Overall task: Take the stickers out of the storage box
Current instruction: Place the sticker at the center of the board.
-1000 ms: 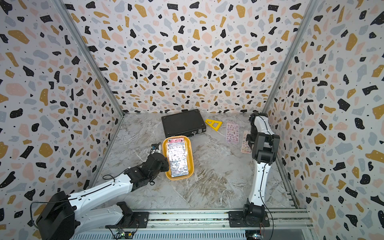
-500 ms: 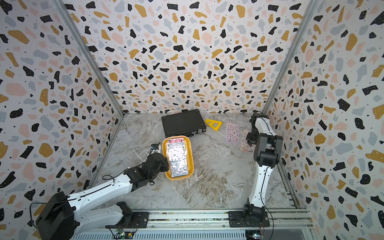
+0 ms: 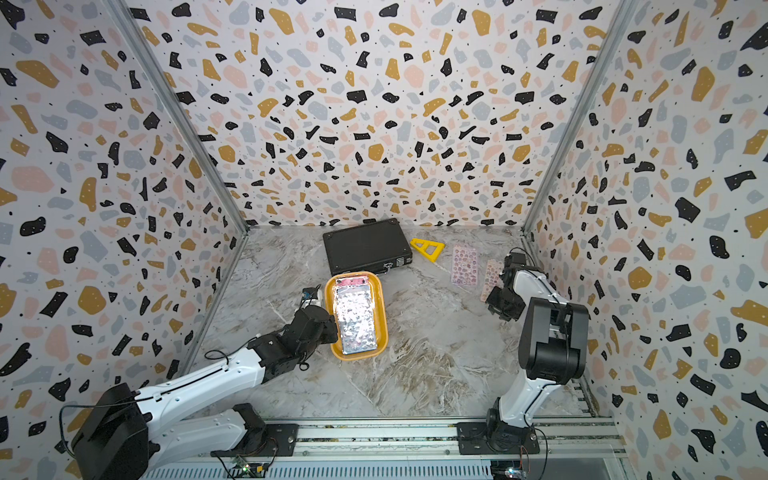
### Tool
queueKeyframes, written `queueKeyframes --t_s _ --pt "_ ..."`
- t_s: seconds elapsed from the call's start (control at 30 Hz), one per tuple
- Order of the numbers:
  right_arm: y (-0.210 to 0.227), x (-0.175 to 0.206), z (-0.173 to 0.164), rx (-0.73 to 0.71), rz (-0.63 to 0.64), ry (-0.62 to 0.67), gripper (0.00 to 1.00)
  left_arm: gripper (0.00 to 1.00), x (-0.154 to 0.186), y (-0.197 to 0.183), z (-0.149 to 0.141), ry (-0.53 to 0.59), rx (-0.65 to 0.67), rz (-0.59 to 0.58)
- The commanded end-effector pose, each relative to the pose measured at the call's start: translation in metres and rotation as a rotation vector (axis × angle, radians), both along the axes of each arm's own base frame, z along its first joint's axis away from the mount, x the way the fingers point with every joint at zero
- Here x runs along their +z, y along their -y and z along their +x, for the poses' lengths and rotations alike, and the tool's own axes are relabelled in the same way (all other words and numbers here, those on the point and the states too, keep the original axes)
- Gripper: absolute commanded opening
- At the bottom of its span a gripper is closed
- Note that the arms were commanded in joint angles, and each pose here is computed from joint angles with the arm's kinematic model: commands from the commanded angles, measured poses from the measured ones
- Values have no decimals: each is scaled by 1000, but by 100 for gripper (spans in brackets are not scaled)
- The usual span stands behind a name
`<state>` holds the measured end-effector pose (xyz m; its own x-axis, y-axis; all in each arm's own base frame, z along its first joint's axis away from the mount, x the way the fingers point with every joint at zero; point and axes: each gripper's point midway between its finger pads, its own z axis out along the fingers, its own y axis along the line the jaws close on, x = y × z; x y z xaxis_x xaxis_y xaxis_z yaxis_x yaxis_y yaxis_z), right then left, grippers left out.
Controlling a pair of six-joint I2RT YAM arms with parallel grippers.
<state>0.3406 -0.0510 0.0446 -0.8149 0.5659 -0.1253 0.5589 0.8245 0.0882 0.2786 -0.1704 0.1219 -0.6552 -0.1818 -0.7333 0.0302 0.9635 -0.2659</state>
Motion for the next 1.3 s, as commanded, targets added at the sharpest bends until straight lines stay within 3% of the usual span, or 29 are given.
queueKeyframes --t_s 0.0,0.3,0.63,1.27 --pt "8 0 14 -29 -27 45 28 0 20 7 6 57 5 -53" --pt "33 -5 33 -32 -124 31 28 0 21 7 7 58 5 -54" --pt "35 -19 54 -39 -95 54 28 0 25 4 6 70 10 -55" --pt "58 -20 82 -33 -190 52 29 0 22 6 7 65 8 -55"
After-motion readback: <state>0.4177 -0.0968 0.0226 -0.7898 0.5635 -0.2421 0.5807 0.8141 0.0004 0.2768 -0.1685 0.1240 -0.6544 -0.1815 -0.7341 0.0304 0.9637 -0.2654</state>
